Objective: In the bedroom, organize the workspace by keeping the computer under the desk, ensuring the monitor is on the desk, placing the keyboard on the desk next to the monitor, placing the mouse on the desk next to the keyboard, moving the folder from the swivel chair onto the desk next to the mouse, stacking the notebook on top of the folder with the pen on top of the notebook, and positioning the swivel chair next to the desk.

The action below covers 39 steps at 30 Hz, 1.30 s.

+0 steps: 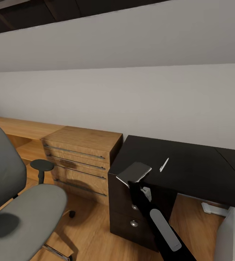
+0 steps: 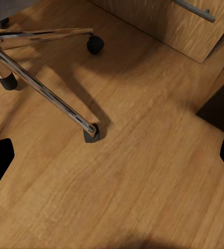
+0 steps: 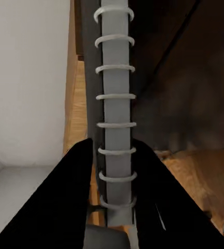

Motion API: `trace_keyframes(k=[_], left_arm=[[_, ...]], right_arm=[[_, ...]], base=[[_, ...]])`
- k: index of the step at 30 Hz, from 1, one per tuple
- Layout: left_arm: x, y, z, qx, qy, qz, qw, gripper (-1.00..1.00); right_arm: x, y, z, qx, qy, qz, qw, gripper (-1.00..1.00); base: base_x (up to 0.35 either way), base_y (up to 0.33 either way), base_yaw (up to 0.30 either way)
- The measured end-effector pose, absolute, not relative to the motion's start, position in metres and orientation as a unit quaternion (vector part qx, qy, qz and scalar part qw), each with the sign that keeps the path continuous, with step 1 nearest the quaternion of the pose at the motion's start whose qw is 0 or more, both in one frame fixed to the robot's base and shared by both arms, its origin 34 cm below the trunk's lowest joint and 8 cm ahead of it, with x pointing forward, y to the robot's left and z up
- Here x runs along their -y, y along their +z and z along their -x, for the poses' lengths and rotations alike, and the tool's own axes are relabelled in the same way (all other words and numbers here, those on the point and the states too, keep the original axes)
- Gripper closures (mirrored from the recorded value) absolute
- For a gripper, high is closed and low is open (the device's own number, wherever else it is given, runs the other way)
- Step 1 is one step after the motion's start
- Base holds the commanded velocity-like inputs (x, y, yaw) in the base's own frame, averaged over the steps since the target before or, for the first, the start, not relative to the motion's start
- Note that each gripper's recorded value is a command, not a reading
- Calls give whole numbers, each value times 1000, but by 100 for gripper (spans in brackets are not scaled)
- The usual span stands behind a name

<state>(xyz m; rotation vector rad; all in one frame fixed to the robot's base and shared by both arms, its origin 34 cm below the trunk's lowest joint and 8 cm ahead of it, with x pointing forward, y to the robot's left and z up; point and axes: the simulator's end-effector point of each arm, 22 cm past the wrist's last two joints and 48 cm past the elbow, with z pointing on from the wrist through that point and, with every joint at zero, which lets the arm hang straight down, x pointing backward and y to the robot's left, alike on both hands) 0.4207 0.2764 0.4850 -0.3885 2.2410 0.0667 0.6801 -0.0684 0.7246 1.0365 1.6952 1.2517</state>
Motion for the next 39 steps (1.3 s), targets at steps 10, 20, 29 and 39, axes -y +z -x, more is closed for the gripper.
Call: trace_keyframes(k=[10, 20, 29, 39], left_arm=[[-277, 485, -417, -898, 29, 154, 412, -100], [-276, 504, -419, -898, 29, 155, 410, -100], [-276, 522, -421, -898, 30, 155, 410, -100], [-276, 538, -421, -900, 31, 155, 406, -100]], right_arm=[[70, 731, -682, -665, 490, -407, 389, 100], [71, 763, -687, -659, 496, -402, 397, 100], [78, 796, -691, -652, 501, -395, 411, 100], [118, 846, -687, -643, 499, -365, 453, 100]], base=[[0, 0, 0], [0, 0, 0], [-104, 0, 0], [-328, 0, 0]])
